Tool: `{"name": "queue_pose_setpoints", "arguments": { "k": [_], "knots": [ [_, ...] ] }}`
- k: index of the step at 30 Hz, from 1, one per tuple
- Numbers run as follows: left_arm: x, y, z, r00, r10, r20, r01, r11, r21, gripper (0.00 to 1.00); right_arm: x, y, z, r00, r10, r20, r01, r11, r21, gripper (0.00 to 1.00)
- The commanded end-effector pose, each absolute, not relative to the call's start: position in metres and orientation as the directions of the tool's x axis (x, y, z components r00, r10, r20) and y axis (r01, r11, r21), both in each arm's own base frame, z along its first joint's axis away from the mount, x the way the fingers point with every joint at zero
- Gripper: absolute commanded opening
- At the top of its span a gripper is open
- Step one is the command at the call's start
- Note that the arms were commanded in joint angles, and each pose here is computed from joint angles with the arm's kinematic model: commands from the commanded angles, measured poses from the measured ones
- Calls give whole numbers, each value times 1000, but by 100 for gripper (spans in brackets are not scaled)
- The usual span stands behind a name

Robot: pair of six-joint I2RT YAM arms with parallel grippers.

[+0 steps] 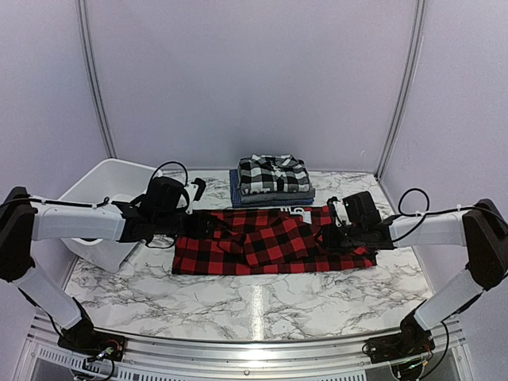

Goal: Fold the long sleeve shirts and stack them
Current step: Fold the sleeve of the rectangle-folded shirt, then adjust the sleeve of the rectangle-folded shirt.

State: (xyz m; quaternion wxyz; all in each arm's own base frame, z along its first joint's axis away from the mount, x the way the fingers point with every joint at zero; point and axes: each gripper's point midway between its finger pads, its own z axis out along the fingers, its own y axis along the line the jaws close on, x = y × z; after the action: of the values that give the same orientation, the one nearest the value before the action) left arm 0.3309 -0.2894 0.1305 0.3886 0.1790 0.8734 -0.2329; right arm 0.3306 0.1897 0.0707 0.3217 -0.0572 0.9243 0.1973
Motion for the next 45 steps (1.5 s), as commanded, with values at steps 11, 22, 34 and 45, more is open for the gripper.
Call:
{"name": "queue_pose_setpoints", "arguments": {
  "k": [11, 22, 34, 45],
  "knots": [
    [322, -433, 89, -699, 240, -673, 540, 794, -278, 49, 366, 219, 96, -743, 78, -665, -248, 890, 382, 28],
    [318, -419, 40, -777, 242, -581, 458, 850, -259, 50, 357, 191, 40, -818, 157, -553, -144, 876, 461, 15],
    [316, -300, 41, -801, 105, -589, 224, 966, -132, 51, 351, 167, 16, -835, 174, -521, -81, 899, 430, 14],
    [297, -255, 72, -768, -29, -640, 120, 975, -189, 51, 350, 161, 19, -833, 160, -529, -81, 912, 403, 13]
  ]
}}
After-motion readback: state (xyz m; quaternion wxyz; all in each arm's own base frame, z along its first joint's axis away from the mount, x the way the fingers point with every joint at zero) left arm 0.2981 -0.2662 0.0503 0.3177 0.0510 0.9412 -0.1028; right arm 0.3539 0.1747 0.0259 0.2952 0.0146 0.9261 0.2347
